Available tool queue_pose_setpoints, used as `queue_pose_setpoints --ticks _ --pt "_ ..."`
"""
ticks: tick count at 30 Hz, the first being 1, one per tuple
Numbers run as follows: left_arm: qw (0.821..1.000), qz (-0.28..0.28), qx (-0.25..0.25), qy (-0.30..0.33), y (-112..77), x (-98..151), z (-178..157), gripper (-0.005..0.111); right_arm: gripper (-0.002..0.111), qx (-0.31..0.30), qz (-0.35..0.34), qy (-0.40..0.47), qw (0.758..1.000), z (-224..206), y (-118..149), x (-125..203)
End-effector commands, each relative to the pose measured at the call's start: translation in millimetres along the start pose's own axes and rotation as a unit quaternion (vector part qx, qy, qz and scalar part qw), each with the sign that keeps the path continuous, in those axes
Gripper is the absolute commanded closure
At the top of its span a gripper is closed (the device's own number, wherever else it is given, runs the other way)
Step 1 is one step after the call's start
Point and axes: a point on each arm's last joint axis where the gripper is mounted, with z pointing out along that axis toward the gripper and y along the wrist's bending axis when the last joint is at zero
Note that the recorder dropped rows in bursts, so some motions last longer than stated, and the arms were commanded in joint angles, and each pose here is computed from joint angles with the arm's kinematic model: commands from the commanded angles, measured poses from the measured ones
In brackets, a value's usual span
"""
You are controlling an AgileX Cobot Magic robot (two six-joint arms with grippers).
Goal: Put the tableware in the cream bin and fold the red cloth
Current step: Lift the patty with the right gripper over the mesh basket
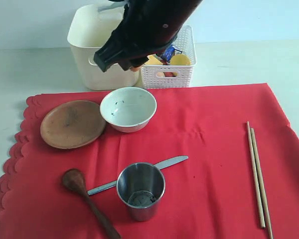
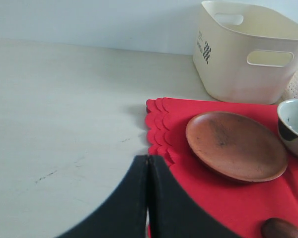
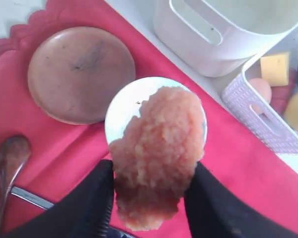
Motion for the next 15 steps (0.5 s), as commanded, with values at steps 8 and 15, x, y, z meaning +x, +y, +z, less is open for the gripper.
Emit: queue_pose_setpoints --ticks 8,15 --pt "1.0 0.0 -0.002 -0.006 0.3 -0.2 0.0 0.107 0.108 0.051 0.056 -0.055 0.996 -1.4 -59.0 -4.7" --pt "1.0 0.0 -0.002 -0.006 0.3 -0.2 0.0 0.107 0.108 0.069 0.117 -0.126 0.983 -4.5 -100.9 -9.0"
